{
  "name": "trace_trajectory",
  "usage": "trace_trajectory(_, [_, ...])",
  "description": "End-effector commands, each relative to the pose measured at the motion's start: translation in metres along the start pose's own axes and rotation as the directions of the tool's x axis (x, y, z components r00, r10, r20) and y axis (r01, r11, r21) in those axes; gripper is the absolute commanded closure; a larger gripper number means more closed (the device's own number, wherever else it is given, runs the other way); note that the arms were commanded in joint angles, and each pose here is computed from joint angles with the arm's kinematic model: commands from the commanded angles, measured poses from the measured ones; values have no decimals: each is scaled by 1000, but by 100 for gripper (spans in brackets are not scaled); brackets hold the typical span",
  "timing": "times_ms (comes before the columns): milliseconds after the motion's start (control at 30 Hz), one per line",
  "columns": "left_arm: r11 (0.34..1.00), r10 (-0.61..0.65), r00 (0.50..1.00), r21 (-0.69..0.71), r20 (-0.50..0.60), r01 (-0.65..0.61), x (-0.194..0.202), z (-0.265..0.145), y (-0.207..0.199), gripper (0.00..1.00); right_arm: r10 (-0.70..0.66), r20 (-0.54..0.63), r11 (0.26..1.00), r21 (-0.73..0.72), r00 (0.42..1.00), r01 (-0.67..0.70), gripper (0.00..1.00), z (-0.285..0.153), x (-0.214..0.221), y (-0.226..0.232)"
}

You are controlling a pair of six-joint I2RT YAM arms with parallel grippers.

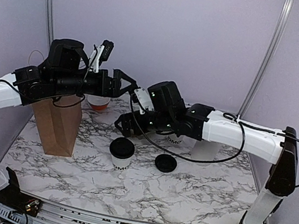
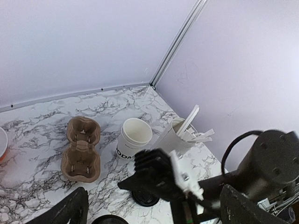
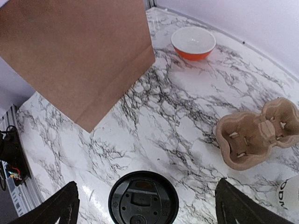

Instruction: Pack the takeout coffee

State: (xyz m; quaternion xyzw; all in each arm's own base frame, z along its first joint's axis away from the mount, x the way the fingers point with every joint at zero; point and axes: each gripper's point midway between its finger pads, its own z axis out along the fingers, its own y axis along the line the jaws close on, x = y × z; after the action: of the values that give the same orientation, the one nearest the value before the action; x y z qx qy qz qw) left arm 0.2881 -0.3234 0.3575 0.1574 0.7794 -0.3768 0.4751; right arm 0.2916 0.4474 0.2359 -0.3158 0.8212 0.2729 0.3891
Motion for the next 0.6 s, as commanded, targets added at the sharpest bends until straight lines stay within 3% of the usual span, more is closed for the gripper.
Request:
trace_trajectory(0, [999, 40, 992, -7, 123, -40, -45, -32, -11, 1, -64, -106, 995, 69, 992, 72, 1, 9, 19, -1])
trace_trajectory(567, [963, 15, 913, -253, 409, 97, -98, -123, 36, 1, -19, -272, 995, 89, 962, 45, 10, 34, 55, 6])
